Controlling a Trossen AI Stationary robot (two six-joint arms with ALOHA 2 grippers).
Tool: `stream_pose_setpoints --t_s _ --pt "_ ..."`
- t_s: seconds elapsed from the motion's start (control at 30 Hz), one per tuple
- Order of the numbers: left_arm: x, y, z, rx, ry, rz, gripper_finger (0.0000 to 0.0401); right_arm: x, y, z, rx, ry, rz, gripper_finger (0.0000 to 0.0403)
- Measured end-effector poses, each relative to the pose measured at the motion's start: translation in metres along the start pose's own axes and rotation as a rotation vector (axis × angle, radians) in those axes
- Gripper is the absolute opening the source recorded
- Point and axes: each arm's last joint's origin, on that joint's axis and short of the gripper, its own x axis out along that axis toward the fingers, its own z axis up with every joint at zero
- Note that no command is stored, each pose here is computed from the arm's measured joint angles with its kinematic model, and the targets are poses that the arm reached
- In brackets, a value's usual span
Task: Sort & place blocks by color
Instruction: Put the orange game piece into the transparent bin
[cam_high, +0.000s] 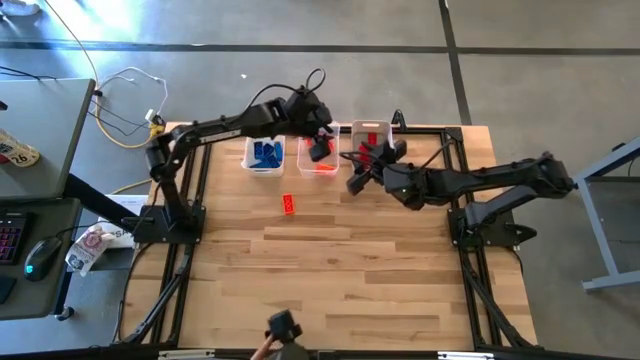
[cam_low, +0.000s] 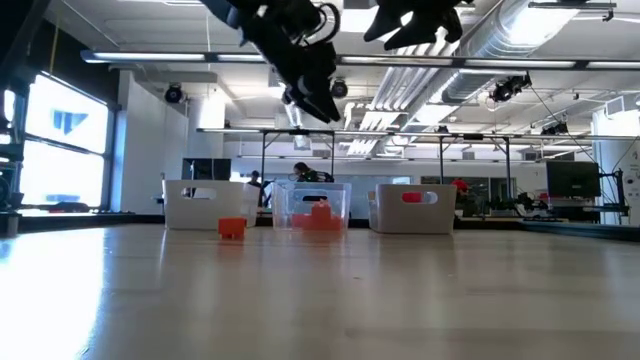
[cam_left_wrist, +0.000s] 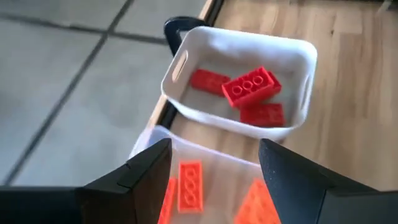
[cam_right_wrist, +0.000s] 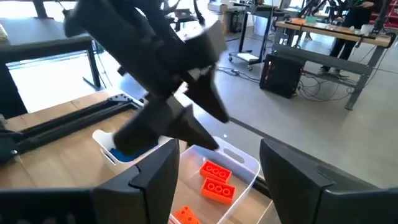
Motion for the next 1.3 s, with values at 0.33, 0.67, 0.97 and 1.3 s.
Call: stream_pose_setpoints --t_s 0.33,0.67,0.97,1.3 --pt "-0.048 -0.014 -0.011 -0.225 0.204 0.038 0.0227 -0.001 -0.019 0.008 0.004 0.024 0.036 0.0211" --pt "-0.051 -0.038 -0.029 -0.408 0.406 0.105 0.0227 0.009 -0.036 0.004 -0.042 0.104 0.020 0.0211" --pt "-0.054 -0.063 -0.030 -0.545 0.407 0.178 0.0227 0.017 -0.046 -0.003 -0.078 0.214 0.103 0.0211" --pt "-0.061 -0.098 -0.043 -0.693 0.481 0.247 0.0227 0.018 -0.047 -0.008 -0.129 0.276 0.185 0.0211"
